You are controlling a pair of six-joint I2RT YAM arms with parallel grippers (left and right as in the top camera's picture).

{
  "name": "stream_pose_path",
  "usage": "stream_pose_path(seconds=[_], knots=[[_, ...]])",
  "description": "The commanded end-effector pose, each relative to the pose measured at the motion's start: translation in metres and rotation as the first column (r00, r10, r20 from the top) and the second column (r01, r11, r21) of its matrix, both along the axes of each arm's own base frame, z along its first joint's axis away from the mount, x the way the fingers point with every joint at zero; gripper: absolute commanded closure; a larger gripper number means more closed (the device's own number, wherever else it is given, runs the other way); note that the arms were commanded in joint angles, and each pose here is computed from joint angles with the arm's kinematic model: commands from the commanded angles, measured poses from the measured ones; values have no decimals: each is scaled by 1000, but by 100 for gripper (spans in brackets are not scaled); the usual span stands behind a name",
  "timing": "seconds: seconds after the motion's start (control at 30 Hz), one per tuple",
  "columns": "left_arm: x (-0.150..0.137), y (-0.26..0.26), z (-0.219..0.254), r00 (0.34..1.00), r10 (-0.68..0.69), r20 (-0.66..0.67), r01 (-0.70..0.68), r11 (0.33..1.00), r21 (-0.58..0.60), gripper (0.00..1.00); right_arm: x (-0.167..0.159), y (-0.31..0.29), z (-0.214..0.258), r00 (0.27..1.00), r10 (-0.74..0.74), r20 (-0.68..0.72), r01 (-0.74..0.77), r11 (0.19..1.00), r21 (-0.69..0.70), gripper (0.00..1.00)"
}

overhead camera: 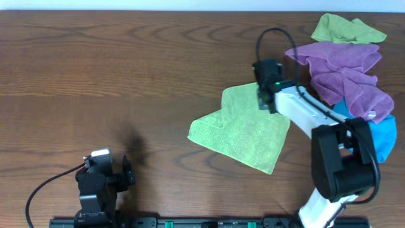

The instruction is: Fold the cloth

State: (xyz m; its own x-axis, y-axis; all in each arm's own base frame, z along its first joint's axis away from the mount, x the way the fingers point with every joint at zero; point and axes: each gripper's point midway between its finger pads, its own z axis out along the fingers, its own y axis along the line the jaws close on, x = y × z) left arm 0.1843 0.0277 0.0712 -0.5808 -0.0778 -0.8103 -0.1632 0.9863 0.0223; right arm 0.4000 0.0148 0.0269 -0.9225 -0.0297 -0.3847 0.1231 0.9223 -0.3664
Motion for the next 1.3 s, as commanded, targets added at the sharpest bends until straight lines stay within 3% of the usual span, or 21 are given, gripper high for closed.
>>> stream_pose_path(seconds=[0.0, 0.13, 0.3, 0.37, 0.47, 0.53, 0.63, 0.73, 0.93, 1.2, 1.27], knots=[[2, -14, -4, 998, -65, 0, 65, 997, -53, 5, 5, -22, 7, 987, -148, 55, 148, 989, 8, 4], [12, -44, 12, 975, -204, 89, 214, 968, -134, 5, 7, -23, 29, 982, -183, 46, 182, 983, 20, 1], [19, -79, 42, 900, -368, 235, 413, 891, -187, 5, 17, -4, 103, 977, -188, 103, 169, 971, 172, 1], [16, -104, 62, 817, -475, 327, 551, 811, -198, 5, 12, -7, 137, 965, -211, 156, 179, 964, 195, 1], [-4, -144, 100, 599, -643, 477, 779, 606, -161, 5, -14, -37, 183, 910, -338, 239, 296, 935, 195, 1], [-7, -150, 114, 551, -651, 522, 811, 565, -152, 5, -22, -34, 198, 908, -334, 252, 270, 928, 255, 1], [3, -142, 130, 620, -540, 569, 756, 604, -251, 5, -29, -7, 221, 931, -243, 271, 127, 914, 385, 1], [16, -126, 128, 758, -363, 541, 624, 644, -442, 5, -38, 14, 242, 937, -166, 308, 5, 886, 464, 1], [19, -122, 128, 771, -336, 540, 604, 654, -456, 5, -57, 22, 260, 939, -82, 333, -88, 880, 467, 1], [19, -125, 166, 702, -299, 646, 663, 605, -441, 4, -74, 20, 248, 965, 0, 263, -114, 901, 418, 1], [28, -120, 172, 723, -265, 638, 638, 611, -469, 4, -71, 18, 250, 960, 26, 278, -139, 907, 397, 1]])
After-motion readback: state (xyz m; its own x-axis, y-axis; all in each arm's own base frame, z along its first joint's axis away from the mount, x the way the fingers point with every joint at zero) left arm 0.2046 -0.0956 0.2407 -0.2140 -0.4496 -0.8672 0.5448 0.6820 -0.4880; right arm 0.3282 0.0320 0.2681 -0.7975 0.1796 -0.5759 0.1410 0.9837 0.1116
